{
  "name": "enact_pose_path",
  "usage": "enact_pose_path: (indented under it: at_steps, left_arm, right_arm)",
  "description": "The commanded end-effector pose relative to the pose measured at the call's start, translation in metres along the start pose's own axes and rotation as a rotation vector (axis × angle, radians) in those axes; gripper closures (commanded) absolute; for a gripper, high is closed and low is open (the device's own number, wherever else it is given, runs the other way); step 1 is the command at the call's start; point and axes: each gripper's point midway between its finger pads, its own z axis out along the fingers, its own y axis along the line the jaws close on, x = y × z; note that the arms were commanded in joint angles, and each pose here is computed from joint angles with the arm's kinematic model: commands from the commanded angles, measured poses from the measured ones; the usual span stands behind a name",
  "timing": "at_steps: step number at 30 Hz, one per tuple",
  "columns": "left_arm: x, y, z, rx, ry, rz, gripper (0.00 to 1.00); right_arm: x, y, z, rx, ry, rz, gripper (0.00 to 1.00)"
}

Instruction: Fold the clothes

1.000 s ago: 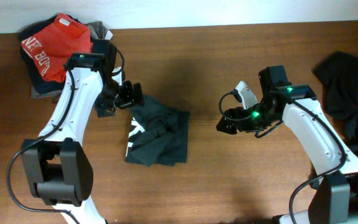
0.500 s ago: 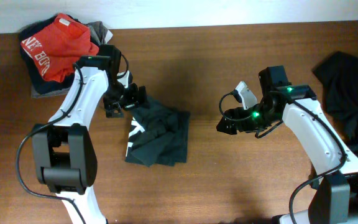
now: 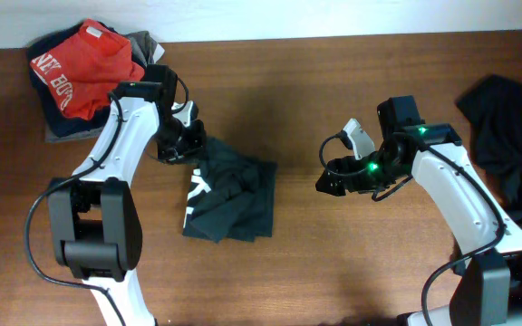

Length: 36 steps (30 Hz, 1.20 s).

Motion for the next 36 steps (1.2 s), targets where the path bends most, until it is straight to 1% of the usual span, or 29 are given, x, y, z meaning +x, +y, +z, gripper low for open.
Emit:
enact_pose_path:
  at_steps: [1, 5, 12, 22, 29, 33, 34, 36]
  left_arm:
    - [0.003, -0.009, 0.005, 0.042, 0.018, 0.015, 0.99]
    - [0.004, -0.026, 0.002, 0.094, 0.025, 0.036, 0.99]
    - [0.017, -0.063, -0.007, 0.12, 0.055, 0.101, 0.99]
    - [0.033, -0.122, 0.008, 0.138, 0.047, 0.222, 0.99]
    - [0.03, -0.15, 0.015, 0.167, 0.001, 0.213, 0.98]
    - [0.036, -0.156, 0.018, 0.17, 0.017, 0.173, 0.98]
    - [0.038, -0.157, 0.019, 0.168, 0.023, 0.17, 0.98]
    - [0.045, -0.164, 0.022, 0.167, 0.035, 0.178, 0.88]
  right_arm:
    - [0.0, -0.002, -0.001, 0.006, -0.001, 0.008, 0.21]
    - [0.0, -0.002, -0.001, 0.007, -0.001, 0.008, 0.21]
    - [0.004, -0.004, 0.003, 0.009, 0.009, 0.014, 0.21]
    - [0.005, -0.005, 0.003, 0.008, 0.012, 0.013, 0.21]
    - [0.005, -0.005, 0.003, 0.008, 0.012, 0.014, 0.21]
    - [0.005, -0.005, 0.003, 0.008, 0.012, 0.014, 0.21]
    - [0.005, -0.005, 0.003, 0.008, 0.012, 0.014, 0.21]
    - [0.004, -0.005, 0.003, 0.009, 0.009, 0.015, 0.21]
